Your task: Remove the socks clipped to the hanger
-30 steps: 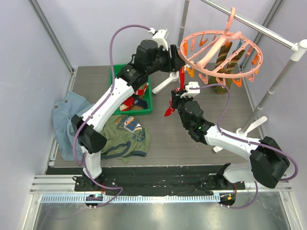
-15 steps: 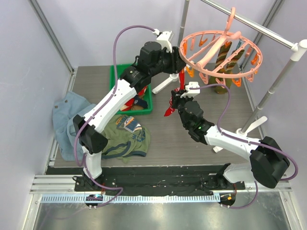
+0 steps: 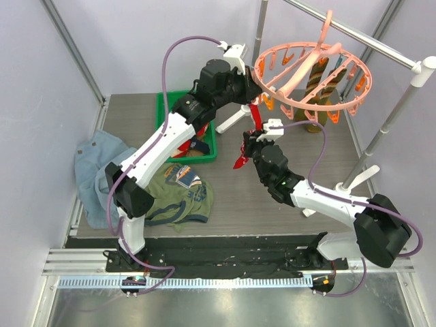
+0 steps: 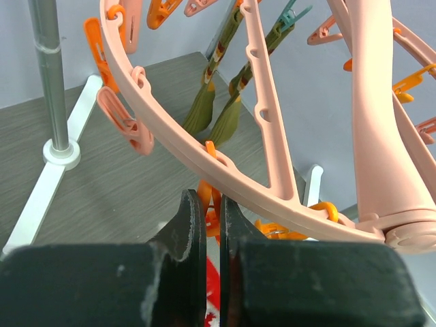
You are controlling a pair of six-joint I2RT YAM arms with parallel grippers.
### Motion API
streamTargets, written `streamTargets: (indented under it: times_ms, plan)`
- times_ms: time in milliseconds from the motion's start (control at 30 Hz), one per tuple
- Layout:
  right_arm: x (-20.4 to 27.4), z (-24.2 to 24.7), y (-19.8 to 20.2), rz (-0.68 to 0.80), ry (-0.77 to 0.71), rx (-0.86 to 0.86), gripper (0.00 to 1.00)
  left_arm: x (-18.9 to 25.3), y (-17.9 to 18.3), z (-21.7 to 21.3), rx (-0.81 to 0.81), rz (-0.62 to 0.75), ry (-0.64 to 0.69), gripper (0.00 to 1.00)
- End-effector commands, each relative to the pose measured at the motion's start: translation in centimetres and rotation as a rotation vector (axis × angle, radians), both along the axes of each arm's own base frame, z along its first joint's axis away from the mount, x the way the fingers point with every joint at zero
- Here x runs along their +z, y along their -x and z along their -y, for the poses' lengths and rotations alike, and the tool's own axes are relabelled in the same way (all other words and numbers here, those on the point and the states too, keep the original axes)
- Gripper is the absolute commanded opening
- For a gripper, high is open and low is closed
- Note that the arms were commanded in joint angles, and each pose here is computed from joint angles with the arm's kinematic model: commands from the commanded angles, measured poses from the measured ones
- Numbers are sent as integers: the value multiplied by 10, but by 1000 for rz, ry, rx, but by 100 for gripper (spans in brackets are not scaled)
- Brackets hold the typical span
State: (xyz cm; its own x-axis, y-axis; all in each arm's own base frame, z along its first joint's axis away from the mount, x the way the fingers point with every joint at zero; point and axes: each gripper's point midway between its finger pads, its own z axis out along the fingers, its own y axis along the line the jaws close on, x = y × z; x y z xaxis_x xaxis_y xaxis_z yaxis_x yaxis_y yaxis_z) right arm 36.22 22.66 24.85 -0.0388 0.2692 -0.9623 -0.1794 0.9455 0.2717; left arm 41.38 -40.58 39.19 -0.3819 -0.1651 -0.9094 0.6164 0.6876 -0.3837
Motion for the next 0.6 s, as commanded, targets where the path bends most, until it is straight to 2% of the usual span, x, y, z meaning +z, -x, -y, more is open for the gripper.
streamTargets:
  times_ms: [0,300,333,433,567]
  plan:
    - [1,3,8,-2,-57,10,1,33,0,0,8,78,53,0]
    - [-3,2,12,-25,-62,20,1,32,2,-1,7,67,54,0]
    - [-4,2,11,-28,-56,20,1,32,2,-2,9,66,52,4]
    - [-6,1,11,-42,-34,24,1,30,1,-11,47,67,39,42]
    - [-5,-5,11,-57,-10,51,1,32,2,-29,100,72,29,57]
